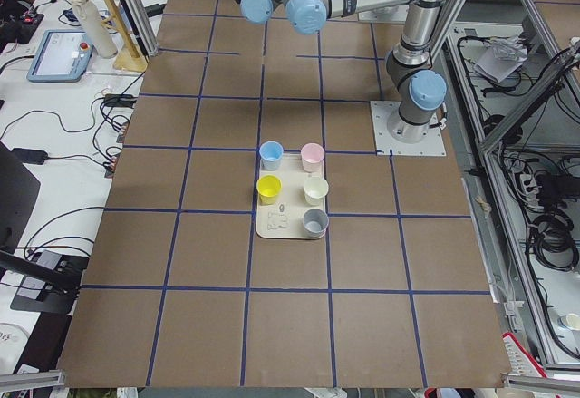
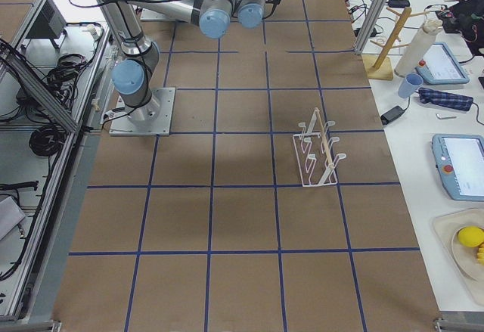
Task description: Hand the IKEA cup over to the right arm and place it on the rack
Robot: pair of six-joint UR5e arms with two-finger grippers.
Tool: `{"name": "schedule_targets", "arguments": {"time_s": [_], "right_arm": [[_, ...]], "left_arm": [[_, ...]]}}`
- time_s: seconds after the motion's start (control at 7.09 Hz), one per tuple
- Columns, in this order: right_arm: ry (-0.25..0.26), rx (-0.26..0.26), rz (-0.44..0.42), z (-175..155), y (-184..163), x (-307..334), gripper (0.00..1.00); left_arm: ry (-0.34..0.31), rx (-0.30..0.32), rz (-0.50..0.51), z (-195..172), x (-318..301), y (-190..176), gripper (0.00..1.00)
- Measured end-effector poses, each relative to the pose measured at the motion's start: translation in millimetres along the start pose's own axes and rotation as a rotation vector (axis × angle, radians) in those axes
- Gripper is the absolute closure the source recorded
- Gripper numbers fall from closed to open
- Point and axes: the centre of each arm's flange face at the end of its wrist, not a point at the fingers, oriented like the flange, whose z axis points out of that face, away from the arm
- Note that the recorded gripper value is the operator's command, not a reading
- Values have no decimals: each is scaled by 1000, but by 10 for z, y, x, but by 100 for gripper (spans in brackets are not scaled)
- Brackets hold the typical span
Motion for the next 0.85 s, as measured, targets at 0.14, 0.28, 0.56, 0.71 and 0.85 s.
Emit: {"name": "schedule_targets", "arguments": {"time_s": [0.14,0.28,0.56,0.71,0.85], "right_arm": [[-5,1,6,2,-13,30,0],[-7,2,18,4,-16,62,0],[-7,4,56,-1,-3,90,0],[-7,8,92,-11,34,91,0],[-3,7,115,-7,89,83,0]], "left_arm": [[32,16,36,217,69,-9,100],[67,38,63,384,144,-32,100],[114,72,88,549,215,-10,100],[128,89,96,593,202,43,100],[141,108,103,632,166,101,100]]}}
